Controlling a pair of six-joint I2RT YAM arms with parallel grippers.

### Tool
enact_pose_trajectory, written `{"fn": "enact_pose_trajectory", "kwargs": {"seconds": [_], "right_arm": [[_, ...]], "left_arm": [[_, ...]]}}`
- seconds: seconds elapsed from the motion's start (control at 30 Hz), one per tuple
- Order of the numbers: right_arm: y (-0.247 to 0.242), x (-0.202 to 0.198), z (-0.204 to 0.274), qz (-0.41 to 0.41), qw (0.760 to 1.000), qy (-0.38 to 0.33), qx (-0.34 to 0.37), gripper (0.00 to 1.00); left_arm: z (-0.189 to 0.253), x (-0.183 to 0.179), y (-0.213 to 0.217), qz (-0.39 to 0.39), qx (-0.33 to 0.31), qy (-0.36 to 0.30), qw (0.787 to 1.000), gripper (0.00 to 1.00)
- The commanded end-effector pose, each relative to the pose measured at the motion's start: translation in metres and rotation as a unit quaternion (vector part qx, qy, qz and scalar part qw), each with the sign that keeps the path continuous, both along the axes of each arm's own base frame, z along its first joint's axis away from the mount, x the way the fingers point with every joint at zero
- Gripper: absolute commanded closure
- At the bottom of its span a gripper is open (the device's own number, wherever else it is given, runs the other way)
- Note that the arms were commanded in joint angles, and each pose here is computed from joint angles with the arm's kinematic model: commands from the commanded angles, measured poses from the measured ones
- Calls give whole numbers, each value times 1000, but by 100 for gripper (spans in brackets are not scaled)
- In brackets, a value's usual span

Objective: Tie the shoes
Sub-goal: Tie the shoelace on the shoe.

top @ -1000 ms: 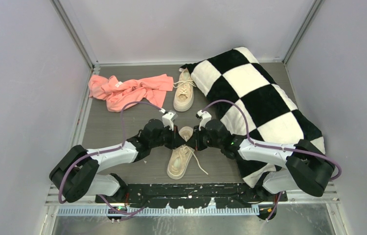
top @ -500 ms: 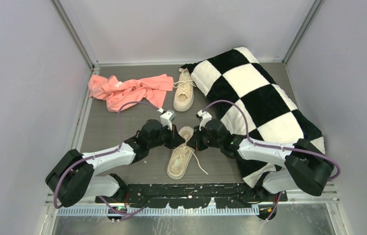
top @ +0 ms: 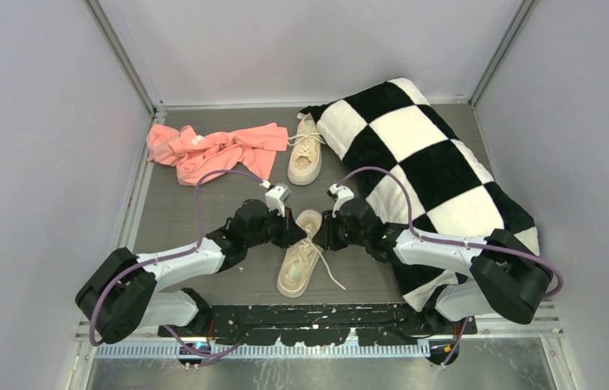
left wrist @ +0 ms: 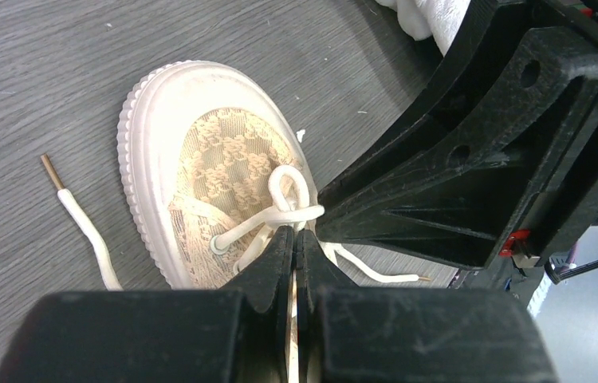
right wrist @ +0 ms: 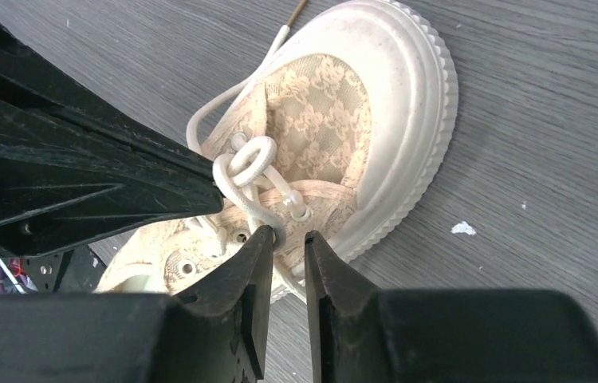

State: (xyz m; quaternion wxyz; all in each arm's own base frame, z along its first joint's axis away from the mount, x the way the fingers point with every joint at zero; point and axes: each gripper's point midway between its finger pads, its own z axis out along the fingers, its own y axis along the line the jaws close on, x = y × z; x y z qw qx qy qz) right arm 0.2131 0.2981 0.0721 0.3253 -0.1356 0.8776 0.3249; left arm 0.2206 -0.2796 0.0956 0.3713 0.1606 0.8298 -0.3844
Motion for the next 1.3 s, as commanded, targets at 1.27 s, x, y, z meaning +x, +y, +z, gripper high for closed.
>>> {"fn": "enact_pose_trajectory", "kwargs": {"seconds": [1.27], "right_arm": [[28, 12, 28, 40, 998, -27, 26, 77]], "left_arm": [[5, 8, -6, 8, -21, -9, 1000, 99]]}}
